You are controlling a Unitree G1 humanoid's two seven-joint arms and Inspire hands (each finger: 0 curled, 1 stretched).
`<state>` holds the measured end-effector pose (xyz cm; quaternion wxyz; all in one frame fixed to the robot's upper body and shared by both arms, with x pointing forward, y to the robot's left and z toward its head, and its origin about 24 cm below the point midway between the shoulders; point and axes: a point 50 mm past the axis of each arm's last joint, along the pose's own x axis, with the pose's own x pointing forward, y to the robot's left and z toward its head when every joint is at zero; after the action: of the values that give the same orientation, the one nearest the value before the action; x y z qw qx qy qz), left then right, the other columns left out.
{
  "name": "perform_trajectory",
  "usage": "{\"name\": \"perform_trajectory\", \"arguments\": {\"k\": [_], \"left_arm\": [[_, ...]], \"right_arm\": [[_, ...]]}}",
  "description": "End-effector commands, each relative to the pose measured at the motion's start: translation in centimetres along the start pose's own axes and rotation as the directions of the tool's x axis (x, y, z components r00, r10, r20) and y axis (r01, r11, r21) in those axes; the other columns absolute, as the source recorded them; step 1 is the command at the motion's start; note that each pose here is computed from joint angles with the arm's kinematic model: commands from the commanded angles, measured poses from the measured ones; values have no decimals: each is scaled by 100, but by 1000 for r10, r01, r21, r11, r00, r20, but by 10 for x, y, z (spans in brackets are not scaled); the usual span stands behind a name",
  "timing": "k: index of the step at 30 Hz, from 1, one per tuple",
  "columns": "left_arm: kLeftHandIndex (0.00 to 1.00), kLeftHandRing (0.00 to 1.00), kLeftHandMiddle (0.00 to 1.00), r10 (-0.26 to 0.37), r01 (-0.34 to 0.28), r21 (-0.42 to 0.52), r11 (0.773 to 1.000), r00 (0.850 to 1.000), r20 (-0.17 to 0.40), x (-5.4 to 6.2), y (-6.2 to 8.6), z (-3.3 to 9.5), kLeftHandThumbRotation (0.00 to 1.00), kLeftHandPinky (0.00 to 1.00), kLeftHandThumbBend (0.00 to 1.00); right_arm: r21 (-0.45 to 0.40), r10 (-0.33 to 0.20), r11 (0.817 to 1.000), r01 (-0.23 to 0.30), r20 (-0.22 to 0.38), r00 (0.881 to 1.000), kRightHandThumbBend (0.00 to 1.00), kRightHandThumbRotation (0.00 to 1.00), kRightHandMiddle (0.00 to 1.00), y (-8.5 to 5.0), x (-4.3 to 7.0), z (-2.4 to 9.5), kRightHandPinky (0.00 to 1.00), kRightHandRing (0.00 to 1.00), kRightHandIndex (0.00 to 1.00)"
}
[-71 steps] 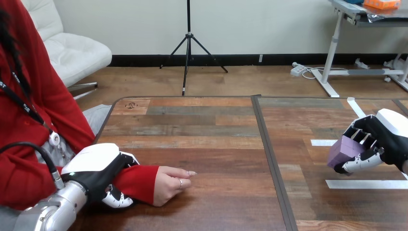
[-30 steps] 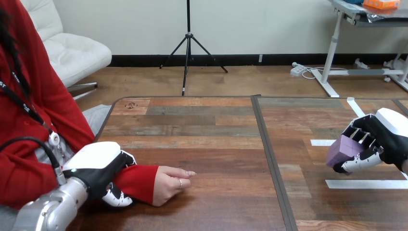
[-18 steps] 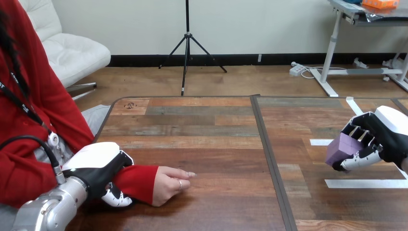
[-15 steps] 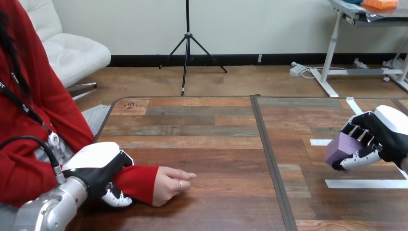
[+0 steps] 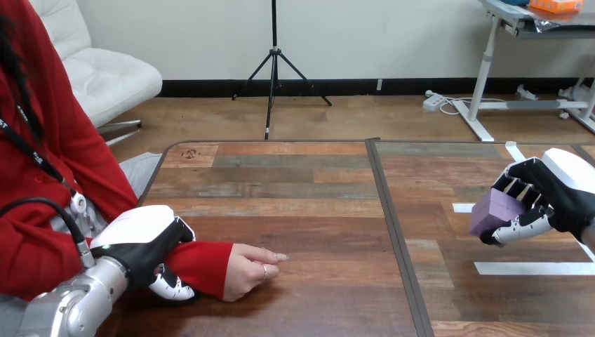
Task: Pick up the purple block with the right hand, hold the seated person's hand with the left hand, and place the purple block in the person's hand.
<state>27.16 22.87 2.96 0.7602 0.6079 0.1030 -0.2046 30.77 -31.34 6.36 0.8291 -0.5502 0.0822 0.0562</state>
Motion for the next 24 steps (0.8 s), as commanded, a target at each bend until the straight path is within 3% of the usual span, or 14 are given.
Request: {"name": "perform_trajectory", "arguments": {"k": [1, 13, 24], "left_arm": [[39, 32, 38, 116, -115, -19, 993, 992, 47, 0, 24, 8, 0, 25, 80], [40, 31, 38, 181, -179, -43, 983, 982, 60, -5, 37, 11, 0, 25, 79], [40, 31, 38, 290, -285, -66, 956, 951, 105, -9, 55, 18, 0, 25, 78]], "right_arm": [[22, -92, 996, 91, 79, 993, 73, 0, 47, -25, 7, 18, 39, 42, 50], [52, -110, 993, 105, 99, 989, 74, 0, 47, -25, 8, 23, 40, 42, 50], [130, -139, 984, 125, 113, 984, 73, 0, 48, -27, 11, 37, 40, 44, 50]]}}
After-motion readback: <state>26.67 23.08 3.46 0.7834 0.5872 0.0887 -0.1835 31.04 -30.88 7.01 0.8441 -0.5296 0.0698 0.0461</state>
